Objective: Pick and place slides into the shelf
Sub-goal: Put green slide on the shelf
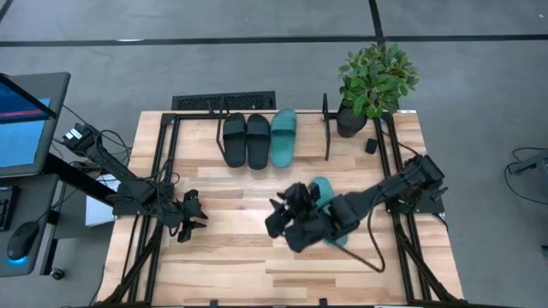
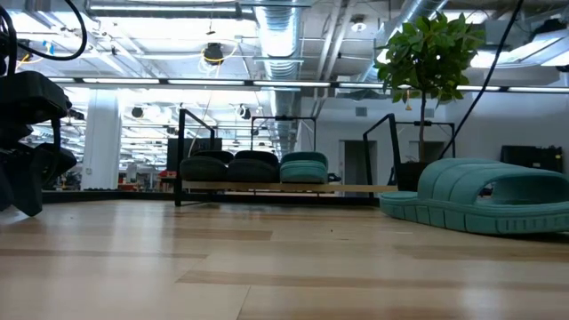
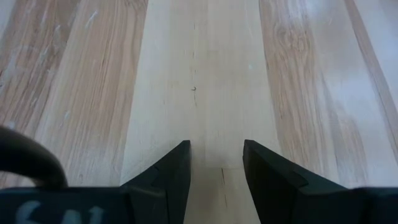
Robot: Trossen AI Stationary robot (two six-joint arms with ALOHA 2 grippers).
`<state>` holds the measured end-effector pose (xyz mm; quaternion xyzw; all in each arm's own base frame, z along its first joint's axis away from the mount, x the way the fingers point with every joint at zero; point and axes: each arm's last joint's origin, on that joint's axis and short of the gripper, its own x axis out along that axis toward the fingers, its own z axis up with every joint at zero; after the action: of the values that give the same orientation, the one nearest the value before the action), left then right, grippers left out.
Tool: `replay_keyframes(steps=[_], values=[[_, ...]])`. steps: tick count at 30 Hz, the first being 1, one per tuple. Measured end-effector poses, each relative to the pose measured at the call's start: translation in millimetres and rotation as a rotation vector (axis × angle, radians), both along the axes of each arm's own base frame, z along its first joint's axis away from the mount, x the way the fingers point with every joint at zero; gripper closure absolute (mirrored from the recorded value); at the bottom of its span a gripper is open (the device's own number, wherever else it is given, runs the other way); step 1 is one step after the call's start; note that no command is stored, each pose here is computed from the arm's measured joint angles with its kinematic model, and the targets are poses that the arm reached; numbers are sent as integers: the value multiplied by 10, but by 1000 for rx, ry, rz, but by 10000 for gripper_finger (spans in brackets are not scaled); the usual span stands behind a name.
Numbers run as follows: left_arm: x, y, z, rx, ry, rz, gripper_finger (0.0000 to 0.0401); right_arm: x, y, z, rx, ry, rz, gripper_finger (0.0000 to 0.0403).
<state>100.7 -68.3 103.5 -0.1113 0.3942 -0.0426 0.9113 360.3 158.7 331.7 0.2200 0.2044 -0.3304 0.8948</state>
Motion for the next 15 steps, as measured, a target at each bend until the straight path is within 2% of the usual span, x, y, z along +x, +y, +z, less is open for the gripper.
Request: replay_keyframes(steps=[8, 11, 15], values=[[1, 0, 1, 0, -1, 0, 266, 130, 198, -335, 39, -8, -53, 278], [0, 0, 0, 0, 0, 0, 266, 218, 209, -404, 107, -31, -59, 278], [1, -1, 1, 0, -1, 0, 266, 320, 257, -490, 193, 14, 59, 278]])
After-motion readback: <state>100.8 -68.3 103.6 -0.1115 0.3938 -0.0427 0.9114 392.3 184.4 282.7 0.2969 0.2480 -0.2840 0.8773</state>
